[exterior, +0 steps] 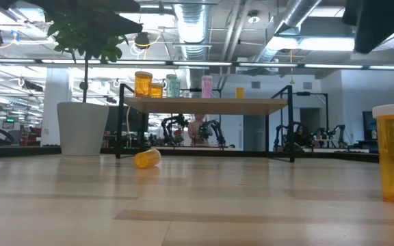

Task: Pick and place medicine bottles onto shelf by color
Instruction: Put the bottom small orange pill bottle on the shelf aligned with the other small orange pill bottle

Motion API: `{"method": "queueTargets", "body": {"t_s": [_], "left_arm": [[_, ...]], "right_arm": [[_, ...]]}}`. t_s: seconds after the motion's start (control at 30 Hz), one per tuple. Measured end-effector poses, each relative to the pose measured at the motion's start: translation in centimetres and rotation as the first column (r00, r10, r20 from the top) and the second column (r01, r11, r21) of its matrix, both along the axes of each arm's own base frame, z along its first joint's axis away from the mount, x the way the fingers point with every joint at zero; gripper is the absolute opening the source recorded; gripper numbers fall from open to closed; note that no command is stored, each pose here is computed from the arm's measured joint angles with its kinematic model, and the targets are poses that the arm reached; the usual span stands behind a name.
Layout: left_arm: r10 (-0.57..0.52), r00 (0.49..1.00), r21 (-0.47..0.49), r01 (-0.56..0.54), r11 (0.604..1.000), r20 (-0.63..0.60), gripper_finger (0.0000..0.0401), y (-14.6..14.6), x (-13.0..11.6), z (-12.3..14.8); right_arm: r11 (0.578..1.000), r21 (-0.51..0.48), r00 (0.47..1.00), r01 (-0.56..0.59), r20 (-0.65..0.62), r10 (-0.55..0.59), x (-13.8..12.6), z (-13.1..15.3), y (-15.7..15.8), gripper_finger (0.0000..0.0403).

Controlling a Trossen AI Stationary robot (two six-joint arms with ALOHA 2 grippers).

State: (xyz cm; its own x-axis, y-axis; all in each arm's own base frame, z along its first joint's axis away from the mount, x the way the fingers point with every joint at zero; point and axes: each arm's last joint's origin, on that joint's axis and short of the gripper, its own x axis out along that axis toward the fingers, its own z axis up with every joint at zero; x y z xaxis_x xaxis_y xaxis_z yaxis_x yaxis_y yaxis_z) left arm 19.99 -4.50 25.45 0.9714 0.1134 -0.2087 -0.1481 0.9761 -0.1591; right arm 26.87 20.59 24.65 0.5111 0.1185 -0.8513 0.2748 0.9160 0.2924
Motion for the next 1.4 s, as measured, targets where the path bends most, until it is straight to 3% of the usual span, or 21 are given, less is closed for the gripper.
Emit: {"method": "queueTargets", "body": {"t_s": [0.13,0.27,0.47,0.93,1.1,1.4], "left_arm": [[0.001,1.0,0.0,-0.001,1.0,-0.001,0.0212,0.0,0.0,0.0],[0.001,1.0,0.0,-0.001,1.0,-0.004,0.0212,0.0,0.0,0.0],[0.001,1.0,0.0,-0.001,1.0,-0.004,0.0212,0.0,0.0,0.0],[0.001,1.0,0.0,-0.001,1.0,-0.007,0.0212,0.0,0.0,-0.1],[0.0,1.0,0.0,0.0,1.0,-0.005,0.0212,0.0,0.0,-0.1],[0.001,1.0,0.0,-0.001,1.0,-0.004,0.0212,0.0,0.0,-0.1]], "right_arm": [[0.998,-0.057,0.999,-0.021,0.025,0.022,0.2,-0.8,0.8,0.0281],[0.993,-0.116,0.999,-0.035,-0.036,0.03,0.3,-2.8,1.3,0.0281],[0.987,-0.147,0.991,-0.059,-0.127,0.041,0.7,-5.5,1.9,0.0281],[0.986,-0.159,0.991,-0.046,-0.134,0.025,1.4,-7.2,2.2,0.0273],[0.986,-0.16,0.991,-0.052,-0.133,0.031,1.5,-7.2,2.2,0.0245],[0.985,-0.161,0.991,-0.062,-0.131,0.04,1.4,-7.1,2.2,0.0149]]}}
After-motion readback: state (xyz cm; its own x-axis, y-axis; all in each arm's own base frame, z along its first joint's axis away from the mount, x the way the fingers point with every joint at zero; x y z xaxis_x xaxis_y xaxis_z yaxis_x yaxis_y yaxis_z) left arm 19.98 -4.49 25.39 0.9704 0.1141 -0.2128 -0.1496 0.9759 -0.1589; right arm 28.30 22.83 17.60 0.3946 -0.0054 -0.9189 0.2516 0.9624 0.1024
